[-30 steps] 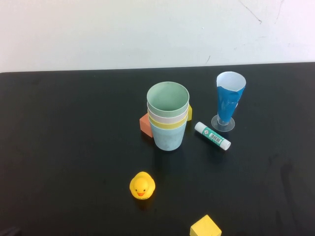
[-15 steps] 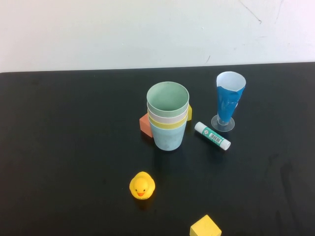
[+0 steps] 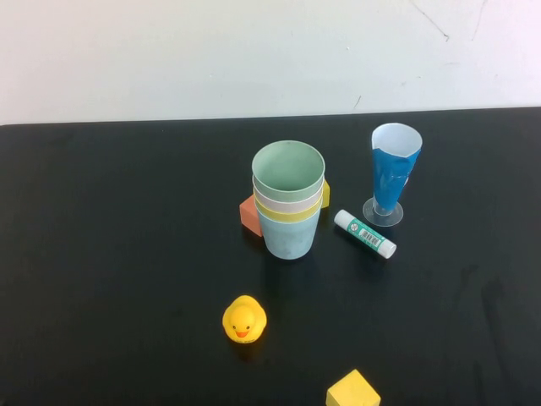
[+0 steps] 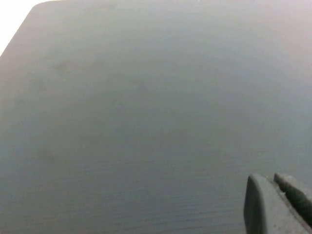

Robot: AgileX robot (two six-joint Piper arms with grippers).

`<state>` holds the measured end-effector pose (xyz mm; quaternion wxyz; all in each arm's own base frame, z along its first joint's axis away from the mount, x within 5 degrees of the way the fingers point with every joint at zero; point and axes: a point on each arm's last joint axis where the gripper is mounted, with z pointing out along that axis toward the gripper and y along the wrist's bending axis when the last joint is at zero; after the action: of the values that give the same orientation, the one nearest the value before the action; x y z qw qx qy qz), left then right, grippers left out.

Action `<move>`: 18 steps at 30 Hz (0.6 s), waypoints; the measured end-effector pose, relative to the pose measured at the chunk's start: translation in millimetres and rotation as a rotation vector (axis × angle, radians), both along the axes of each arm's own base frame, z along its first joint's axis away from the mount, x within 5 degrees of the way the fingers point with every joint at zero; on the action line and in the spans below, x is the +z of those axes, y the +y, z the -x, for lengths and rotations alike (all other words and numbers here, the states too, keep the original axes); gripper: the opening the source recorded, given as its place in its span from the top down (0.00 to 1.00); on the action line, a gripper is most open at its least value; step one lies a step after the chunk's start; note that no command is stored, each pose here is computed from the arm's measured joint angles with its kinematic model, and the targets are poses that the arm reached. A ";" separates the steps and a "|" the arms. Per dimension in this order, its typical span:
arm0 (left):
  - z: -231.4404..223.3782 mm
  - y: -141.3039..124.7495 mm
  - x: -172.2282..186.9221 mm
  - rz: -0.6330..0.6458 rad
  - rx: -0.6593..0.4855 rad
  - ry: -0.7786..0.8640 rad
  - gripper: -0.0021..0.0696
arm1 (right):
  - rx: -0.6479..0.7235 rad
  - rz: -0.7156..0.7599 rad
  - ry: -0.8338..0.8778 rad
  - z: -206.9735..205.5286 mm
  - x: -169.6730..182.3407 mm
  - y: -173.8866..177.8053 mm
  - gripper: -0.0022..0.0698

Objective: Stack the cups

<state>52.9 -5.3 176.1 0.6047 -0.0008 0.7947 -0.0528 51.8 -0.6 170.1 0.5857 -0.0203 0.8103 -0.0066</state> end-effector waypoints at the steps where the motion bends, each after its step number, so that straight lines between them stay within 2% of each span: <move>1: 0.0 -0.2 0.0 0.005 -0.001 0.000 0.97 | 0.000 0.000 0.000 0.0 0.0 0.0 0.97; 18: 0.1 -0.5 -0.1 0.012 0.000 0.002 0.97 | 0.000 0.000 0.000 0.0 0.0 0.0 0.97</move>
<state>52.9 -5.8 176.0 0.6040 -0.0044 0.7949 -0.0574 51.8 -0.6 170.1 0.5857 -0.0203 0.8103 -0.0066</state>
